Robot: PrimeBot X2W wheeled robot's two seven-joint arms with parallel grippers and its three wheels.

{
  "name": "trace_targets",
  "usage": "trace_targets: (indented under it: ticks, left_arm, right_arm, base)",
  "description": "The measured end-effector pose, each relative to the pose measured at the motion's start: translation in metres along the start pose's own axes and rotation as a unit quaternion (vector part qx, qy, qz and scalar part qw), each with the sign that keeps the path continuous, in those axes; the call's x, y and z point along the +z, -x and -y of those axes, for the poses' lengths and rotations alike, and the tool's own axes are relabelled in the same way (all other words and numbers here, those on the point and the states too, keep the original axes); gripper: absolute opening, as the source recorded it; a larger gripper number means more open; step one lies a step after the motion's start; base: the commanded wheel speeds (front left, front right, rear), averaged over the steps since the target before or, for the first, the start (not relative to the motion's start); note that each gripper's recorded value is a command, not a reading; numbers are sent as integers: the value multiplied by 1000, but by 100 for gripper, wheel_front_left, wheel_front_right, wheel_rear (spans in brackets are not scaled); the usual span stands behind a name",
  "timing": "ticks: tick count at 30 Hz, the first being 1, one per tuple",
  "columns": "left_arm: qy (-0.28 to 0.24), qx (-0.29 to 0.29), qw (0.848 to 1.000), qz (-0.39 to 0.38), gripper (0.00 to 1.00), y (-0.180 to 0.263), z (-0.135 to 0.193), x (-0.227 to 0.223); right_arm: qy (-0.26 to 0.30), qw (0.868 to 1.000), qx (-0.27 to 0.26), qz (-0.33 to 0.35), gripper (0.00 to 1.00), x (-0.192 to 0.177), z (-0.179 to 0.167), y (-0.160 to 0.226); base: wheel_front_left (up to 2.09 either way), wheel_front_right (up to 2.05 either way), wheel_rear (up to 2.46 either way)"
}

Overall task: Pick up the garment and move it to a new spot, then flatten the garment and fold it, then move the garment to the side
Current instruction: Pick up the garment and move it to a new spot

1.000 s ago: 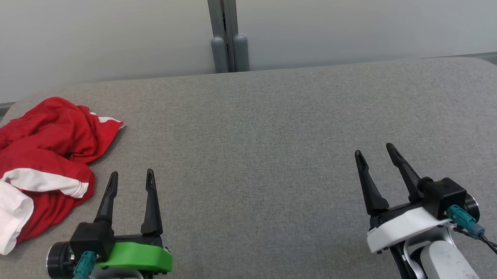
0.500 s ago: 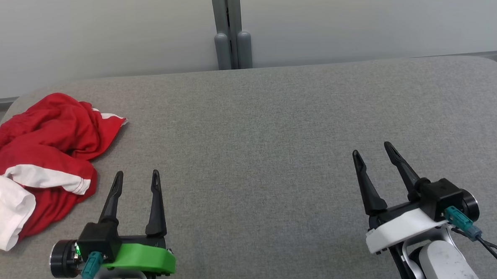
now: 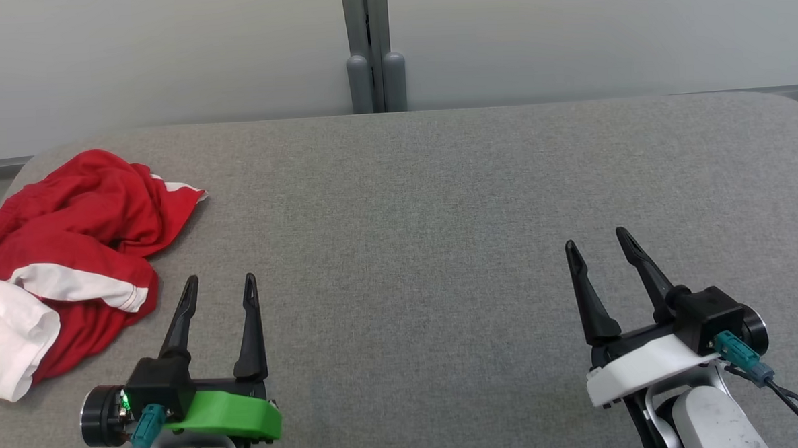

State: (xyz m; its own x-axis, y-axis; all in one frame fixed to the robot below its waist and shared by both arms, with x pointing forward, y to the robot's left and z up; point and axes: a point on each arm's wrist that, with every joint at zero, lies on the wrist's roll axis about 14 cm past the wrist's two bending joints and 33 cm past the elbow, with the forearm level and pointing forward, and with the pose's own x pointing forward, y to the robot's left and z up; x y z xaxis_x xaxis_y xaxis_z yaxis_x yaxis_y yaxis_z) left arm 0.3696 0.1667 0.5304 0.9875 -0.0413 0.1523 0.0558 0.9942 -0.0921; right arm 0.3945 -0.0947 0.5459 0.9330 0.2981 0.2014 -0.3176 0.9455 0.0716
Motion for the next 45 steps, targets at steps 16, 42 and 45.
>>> trace_targets:
  ticks: [16, 42, 45]
  left_arm:
    - [5, 95, 995, -9, 100, 23, -53, -2]
    - [1, 331, 944, -5, 100, 141, -168, 11]
    - [4, 331, 944, -6, 100, 141, -168, 10]
  right_arm:
    - [-53, 996, 75, 2, 100, -5, -53, -21]
    - [-119, 952, 279, -22, 100, -23, -192, -50]
    - [-120, 952, 281, -23, 100, -23, -193, -50]
  base:
    - [0, 0, 0]
    - [0, 0, 0]
    - [0, 0, 0]
